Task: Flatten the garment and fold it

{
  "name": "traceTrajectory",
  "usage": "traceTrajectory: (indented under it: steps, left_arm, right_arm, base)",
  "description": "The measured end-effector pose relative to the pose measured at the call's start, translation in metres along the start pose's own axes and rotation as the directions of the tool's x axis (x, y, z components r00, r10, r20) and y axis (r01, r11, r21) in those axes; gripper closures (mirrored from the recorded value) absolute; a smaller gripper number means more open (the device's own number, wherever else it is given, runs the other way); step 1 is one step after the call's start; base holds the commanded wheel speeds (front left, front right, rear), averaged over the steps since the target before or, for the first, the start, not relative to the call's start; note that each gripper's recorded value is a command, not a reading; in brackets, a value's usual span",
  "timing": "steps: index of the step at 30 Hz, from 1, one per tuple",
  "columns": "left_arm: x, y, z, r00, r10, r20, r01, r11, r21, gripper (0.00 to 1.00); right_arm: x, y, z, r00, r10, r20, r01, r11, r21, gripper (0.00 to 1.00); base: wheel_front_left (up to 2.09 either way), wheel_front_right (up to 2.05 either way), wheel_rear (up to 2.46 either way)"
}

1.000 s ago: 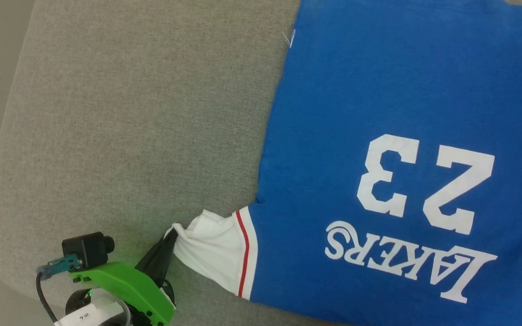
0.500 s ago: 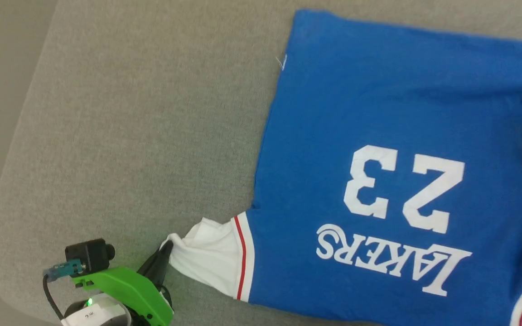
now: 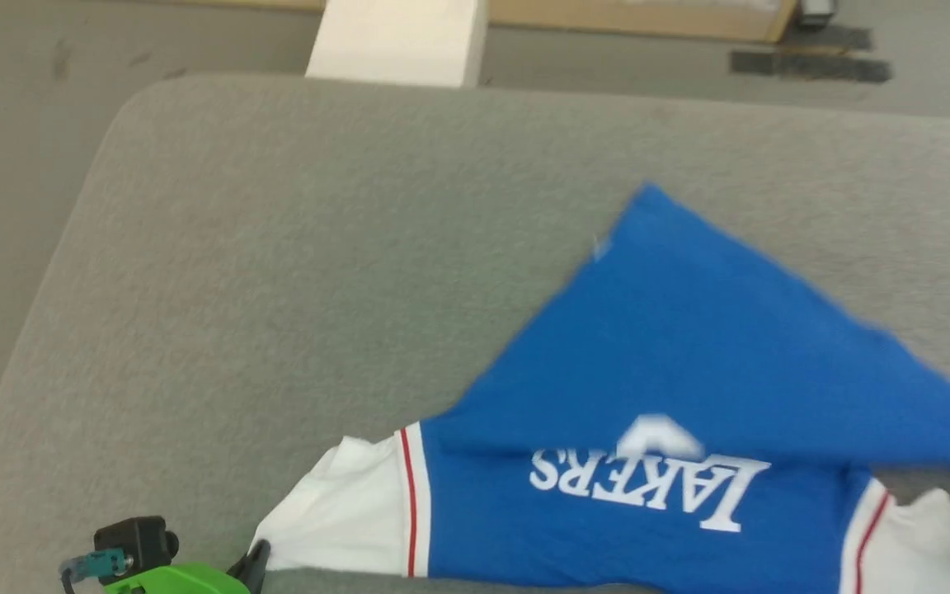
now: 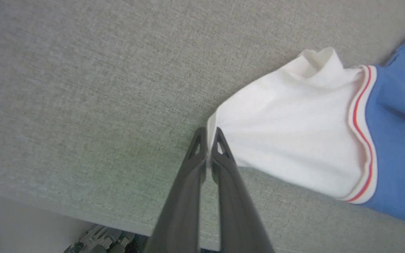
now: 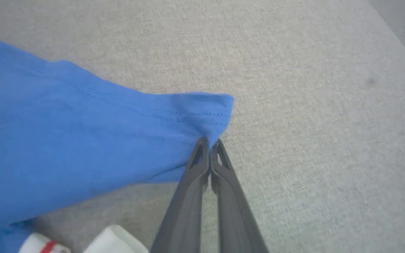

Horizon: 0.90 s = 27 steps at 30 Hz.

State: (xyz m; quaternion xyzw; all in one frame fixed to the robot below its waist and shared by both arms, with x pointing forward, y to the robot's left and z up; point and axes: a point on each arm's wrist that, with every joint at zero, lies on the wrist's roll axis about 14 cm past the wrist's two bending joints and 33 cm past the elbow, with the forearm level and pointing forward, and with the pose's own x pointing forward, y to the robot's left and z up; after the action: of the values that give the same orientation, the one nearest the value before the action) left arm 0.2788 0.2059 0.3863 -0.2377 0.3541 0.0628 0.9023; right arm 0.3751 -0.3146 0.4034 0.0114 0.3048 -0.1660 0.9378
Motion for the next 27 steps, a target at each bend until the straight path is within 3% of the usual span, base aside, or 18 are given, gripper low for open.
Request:
traceTrajectory:
  steps: [4,8,15,16,17,18,22,25,27]
  left_arm:
    - [0.001,-0.013,0.004,0.999,-0.044,0.005,0.044,0.999,0.022,1.00]
    - [0.003,-0.026,0.006,0.997,-0.082,0.003,0.082,0.996,0.039,1.00]
    - [0.007,-0.028,0.007,0.996,-0.088,-0.013,0.089,0.994,0.057,1.00]
    - [0.006,-0.028,0.007,0.996,-0.087,-0.014,0.088,0.994,0.060,1.00]
    - [0.006,-0.027,0.008,0.996,-0.087,-0.012,0.088,0.994,0.061,1.00]
    - [0.005,-0.027,0.008,0.996,-0.087,-0.011,0.087,0.994,0.063,1.00]
    - [0.002,-0.026,0.010,0.997,-0.083,-0.005,0.084,0.994,0.065,1.00]
    - [-0.001,-0.027,0.010,0.996,-0.088,0.000,0.088,0.994,0.065,1.00]
    - [-0.003,-0.028,0.009,0.996,-0.092,0.001,0.092,0.994,0.066,1.00]
  right_arm:
    - [-0.026,-0.033,-0.038,0.986,-0.068,-0.155,0.074,0.997,0.032,1.00]
    - [-0.052,-0.050,-0.086,0.925,-0.090,-0.368,0.112,0.993,0.039,1.00]
    - [-0.056,-0.048,-0.100,0.898,-0.051,-0.436,0.100,0.991,0.090,1.00]
    - [-0.055,-0.048,-0.098,0.905,-0.052,-0.422,0.099,0.991,0.089,0.71]
    - [-0.055,-0.048,-0.097,0.909,-0.054,-0.413,0.098,0.991,0.087,0.27]
    - [-0.054,-0.048,-0.094,0.917,-0.058,-0.395,0.099,0.991,0.085,0.00]
    - [-0.051,-0.052,-0.068,0.962,-0.084,-0.260,0.106,0.992,0.073,0.00]
    - [-0.045,-0.042,-0.024,0.996,-0.070,-0.058,0.073,0.995,0.068,0.00]
    - [-0.042,-0.021,0.010,0.996,-0.018,0.085,0.014,0.999,0.041,0.00]
  base:
    - [0.00,0.00,0.00]
    - [0.00,0.00,0.00]
    - [0.00,0.00,0.00]
    - [0.00,0.00,0.00]
    - [0.00,0.00,0.00]
    - [0.00,0.00,0.00]
    - [0.00,0.00,0.00]
    - [0.00,0.00,0.00]
    - [0.00,0.00,0.00]
